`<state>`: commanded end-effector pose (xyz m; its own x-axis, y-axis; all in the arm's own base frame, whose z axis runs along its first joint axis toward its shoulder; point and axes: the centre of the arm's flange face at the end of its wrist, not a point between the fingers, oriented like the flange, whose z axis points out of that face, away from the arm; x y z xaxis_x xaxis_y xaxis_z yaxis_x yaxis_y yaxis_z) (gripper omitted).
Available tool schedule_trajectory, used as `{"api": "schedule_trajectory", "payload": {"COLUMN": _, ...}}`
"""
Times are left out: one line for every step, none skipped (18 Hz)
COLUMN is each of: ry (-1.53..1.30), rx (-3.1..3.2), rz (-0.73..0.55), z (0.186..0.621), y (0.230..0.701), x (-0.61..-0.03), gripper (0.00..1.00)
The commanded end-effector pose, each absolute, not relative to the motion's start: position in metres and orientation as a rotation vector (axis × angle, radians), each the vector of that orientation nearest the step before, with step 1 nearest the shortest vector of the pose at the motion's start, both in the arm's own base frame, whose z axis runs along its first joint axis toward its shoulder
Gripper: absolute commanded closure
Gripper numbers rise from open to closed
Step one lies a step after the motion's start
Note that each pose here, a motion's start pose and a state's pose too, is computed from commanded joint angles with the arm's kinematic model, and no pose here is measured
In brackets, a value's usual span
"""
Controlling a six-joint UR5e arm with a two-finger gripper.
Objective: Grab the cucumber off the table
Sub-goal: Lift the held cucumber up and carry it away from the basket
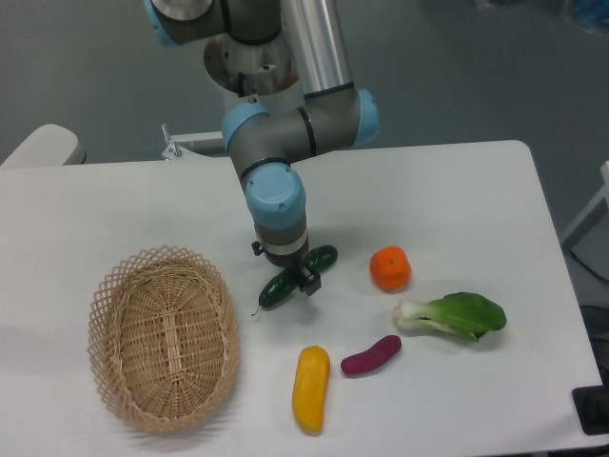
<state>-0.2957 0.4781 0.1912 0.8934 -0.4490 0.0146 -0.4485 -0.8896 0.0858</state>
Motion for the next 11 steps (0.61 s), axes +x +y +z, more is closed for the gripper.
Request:
{"api": "schedule_trajectory", "payload": {"ry": -0.708, "rx": 2.973, "rz": -0.012, "z": 0.192, "y": 0.478, "x": -0.297, "gripper": 0.65}}
{"api": "schedule_trajectory", "payload": {"ry": -0.711, "rx": 2.976, "rz": -0.020, "z": 0.195, "y": 0.480, "x": -0.300, "gripper": 0.74}}
{"api": "schedule_trajectory", "payload": {"ry": -0.709, "rx": 2.980, "rz": -0.030, "z": 0.199, "y": 0.481, "x": -0.302, "gripper": 0.81}}
{"api": "schedule_trajectory", "payload": {"ry": -0.703, "rx": 2.986, "rz": -0.040, "z": 0.202, "y": 0.482, "x": -0.307, "gripper": 0.86}}
{"api": "schedule_trajectory", "payload": {"ry": -0.699, "rx": 2.990, "rz": -0.044, "z": 0.207, "y": 0.483, "x": -0.311, "gripper": 0.90}}
{"api": "schedule_trajectory", "payload": {"ry": -0.694, "rx": 2.995, "rz": -0.059, "z": 0.214, "y": 0.486, "x": -0.318, "gripper": 0.91}}
{"api": "schedule_trajectory", "payload": {"ry": -0.688, "rx": 3.001, "rz": -0.071, "z": 0.218, "y": 0.486, "x": -0.322, "gripper": 0.91}}
{"api": "schedule_trajectory", "payload": {"ry": -0.686, "rx": 3.005, "rz": -0.081, "z": 0.223, "y": 0.487, "x": -0.325, "gripper": 0.93}}
{"api": "schedule_trajectory", "payload": {"ry": -0.677, "rx": 3.013, "rz": -0.097, "z": 0.232, "y": 0.488, "x": -0.334, "gripper": 0.94}}
{"api": "schedule_trajectory", "payload": {"ry": -0.675, "rx": 3.013, "rz": -0.096, "z": 0.243, "y": 0.487, "x": -0.343, "gripper": 0.94}}
{"api": "schedule_trajectory", "payload": {"ry": -0.681, "rx": 3.010, "rz": -0.093, "z": 0.256, "y": 0.487, "x": -0.355, "gripper": 0.94}}
